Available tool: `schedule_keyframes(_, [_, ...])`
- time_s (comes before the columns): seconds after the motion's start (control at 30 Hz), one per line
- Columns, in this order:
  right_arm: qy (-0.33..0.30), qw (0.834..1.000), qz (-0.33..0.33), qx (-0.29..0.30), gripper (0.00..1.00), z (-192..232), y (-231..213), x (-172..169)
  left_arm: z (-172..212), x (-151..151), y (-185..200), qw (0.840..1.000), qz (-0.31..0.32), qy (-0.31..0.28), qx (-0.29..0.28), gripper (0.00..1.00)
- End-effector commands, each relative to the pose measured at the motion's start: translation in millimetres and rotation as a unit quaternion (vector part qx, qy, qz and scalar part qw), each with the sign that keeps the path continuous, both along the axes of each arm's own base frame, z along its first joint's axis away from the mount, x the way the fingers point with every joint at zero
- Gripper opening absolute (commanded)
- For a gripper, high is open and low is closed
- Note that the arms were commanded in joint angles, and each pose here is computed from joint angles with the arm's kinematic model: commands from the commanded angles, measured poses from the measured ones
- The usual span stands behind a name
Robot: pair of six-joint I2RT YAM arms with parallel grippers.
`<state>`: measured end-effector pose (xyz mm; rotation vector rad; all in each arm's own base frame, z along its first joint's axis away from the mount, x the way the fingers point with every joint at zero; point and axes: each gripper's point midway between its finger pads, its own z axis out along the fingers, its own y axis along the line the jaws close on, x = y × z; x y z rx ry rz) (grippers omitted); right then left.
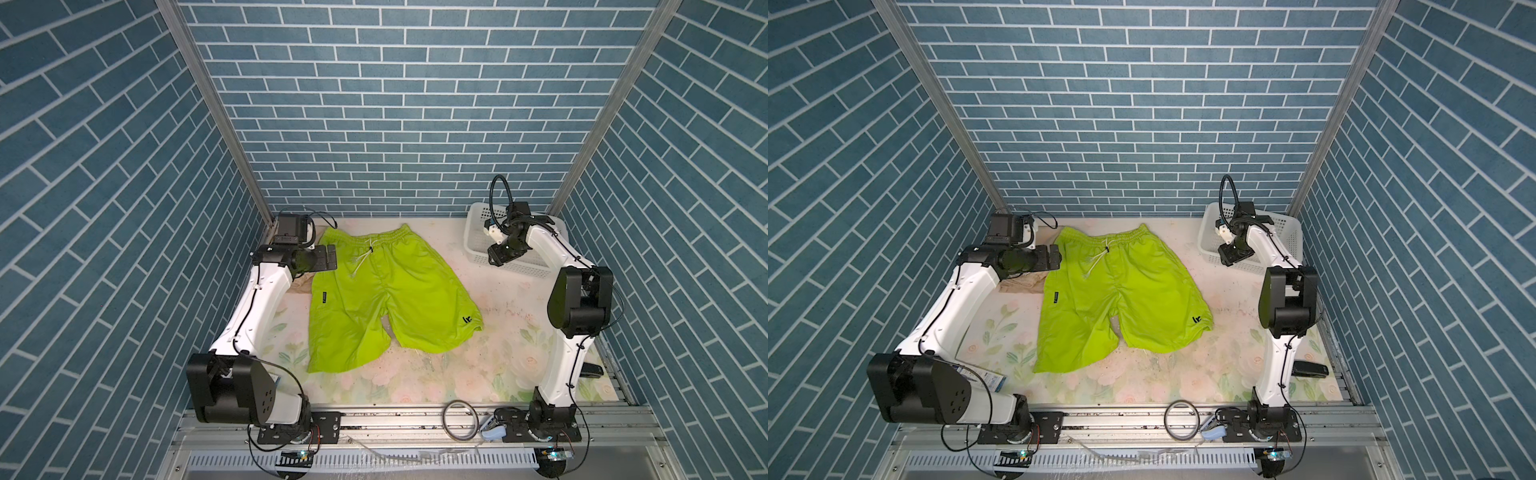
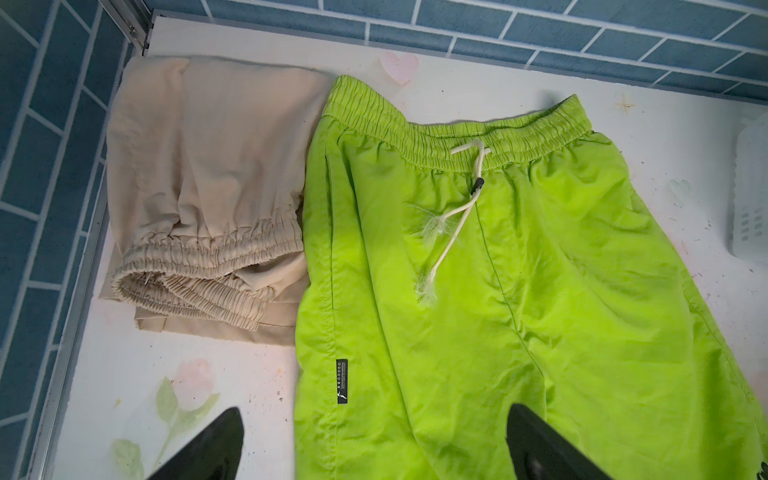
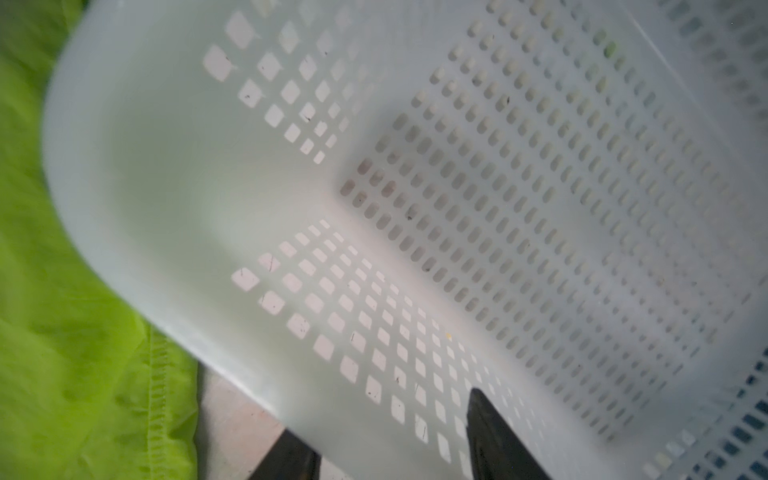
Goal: Fold and stack the shorts
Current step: 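Release the waistband and raise both grippers away from the shorts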
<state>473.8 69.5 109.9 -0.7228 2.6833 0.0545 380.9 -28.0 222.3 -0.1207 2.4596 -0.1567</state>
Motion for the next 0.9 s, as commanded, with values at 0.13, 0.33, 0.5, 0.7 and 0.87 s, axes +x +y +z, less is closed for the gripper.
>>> schedule_keyframes(0.13, [-0.024,0.997,-0.058,0.038,0.35,-1,6,26,1,-11,-5,1.000,0.003,-0.008,-0.019,1.00])
schedule_keyframes(0.33, [-0.044,0.991,-0.122,0.026,0.26,-8,-5,48,-6,-18,-6,1.000,0.007,0.001,-0.028,1.00])
schedule_keyframes(0.5, [-0.089,0.983,-0.158,0.016,0.20,-6,-9,74,-9,-22,-9,0.999,0.009,-0.001,-0.042,1.00])
schedule_keyframes(0.7, [-0.121,0.972,-0.197,-0.033,0.09,-17,-31,107,-15,-29,-5,0.999,0.022,0.006,-0.036,1.00])
schedule_keyframes(0.87, [-0.132,0.970,-0.204,-0.029,0.19,-17,-33,128,-24,-37,1,0.999,0.039,0.017,-0.031,1.00])
